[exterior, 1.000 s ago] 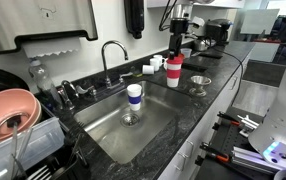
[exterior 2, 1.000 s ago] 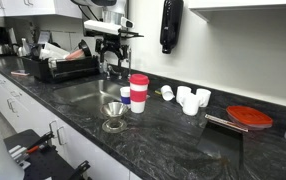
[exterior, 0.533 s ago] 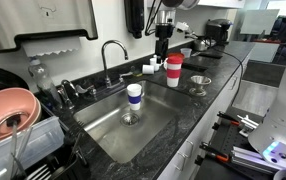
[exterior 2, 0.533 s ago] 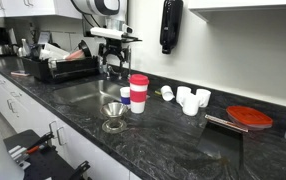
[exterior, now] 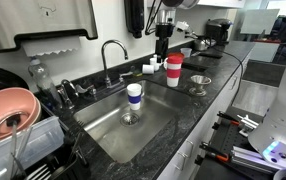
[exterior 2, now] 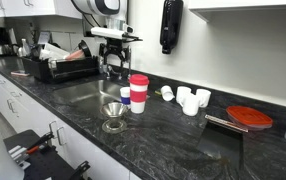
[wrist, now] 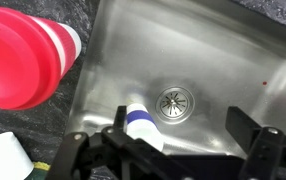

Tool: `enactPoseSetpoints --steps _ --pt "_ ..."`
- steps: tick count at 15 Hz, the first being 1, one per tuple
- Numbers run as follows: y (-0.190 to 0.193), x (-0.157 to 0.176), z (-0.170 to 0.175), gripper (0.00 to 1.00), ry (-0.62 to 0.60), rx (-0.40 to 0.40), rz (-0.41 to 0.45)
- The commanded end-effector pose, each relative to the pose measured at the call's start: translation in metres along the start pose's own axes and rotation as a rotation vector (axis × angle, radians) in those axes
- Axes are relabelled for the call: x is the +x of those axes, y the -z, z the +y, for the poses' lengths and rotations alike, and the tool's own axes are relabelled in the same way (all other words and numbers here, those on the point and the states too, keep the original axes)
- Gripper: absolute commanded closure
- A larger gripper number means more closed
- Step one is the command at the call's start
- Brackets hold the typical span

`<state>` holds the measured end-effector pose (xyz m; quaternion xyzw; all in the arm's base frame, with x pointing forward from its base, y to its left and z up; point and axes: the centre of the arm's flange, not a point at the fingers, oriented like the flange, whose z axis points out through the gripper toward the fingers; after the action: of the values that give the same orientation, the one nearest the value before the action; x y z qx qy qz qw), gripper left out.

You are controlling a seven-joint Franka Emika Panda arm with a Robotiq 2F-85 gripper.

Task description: Move the white and blue cup in the sink to the left

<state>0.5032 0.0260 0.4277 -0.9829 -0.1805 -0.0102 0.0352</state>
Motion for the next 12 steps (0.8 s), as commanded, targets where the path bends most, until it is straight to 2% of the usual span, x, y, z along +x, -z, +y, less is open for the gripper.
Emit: enactPoseSetpoints --steps 1,7,12 --pt "0.001 0.015 0.017 0.0 0.011 -0.051 -0.013" --pt "-0.013 0.077 0.046 0.0 0.042 -0.066 -0.038" --pt "-0.039 0.137 0.063 0.0 -0.027 -0.067 -0.047"
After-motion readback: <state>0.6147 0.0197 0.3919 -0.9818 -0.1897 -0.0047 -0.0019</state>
